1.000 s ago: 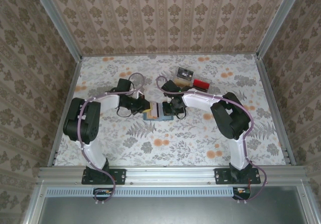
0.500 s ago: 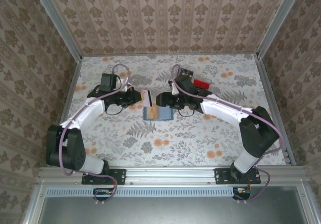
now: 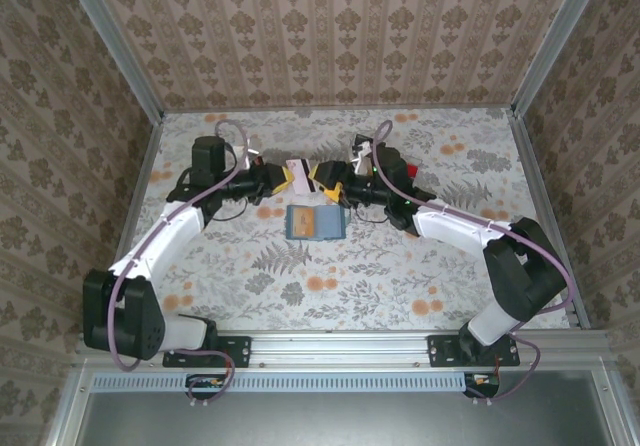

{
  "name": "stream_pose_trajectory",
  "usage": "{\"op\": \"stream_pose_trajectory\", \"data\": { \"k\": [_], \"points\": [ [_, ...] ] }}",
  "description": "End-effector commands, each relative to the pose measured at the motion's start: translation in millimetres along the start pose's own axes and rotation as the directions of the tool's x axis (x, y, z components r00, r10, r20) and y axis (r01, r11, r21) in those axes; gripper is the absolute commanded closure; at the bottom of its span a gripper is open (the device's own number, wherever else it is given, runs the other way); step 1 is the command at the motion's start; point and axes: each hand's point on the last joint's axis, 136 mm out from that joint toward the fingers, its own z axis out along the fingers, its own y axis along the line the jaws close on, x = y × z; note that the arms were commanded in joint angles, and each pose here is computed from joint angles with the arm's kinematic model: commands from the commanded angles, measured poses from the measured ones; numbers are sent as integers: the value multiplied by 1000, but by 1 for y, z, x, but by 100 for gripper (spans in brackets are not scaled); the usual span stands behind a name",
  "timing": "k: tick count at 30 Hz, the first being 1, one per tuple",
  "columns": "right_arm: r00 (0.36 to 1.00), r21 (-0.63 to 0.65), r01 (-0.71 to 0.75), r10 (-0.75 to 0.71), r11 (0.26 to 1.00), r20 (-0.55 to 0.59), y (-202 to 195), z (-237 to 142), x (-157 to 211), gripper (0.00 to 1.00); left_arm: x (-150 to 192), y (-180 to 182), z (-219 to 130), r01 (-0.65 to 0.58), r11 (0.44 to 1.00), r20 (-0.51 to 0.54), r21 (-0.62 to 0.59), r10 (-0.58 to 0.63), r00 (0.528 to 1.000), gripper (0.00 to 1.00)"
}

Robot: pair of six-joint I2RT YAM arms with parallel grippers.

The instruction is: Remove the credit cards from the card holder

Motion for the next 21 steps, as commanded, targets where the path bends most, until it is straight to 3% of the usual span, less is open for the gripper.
{"op": "stream_pose_trajectory", "data": {
  "k": [1, 9, 21],
  "points": [
    [1000, -168, -28, 26, 985, -17, 45, -9, -4, 35, -4, -32, -10, -10, 997, 27, 81, 8, 1000, 100],
    [996, -257, -30, 7, 966, -88, 67, -16, 7, 53, -2, -33, -14, 49, 994, 71, 96, -56, 996, 100],
    [986, -292, -30, -19, 956, -163, 72, -25, 18, 78, 2, -33, -17, 75, 992, 101, 99, -85, 991, 100]
  ]
}}
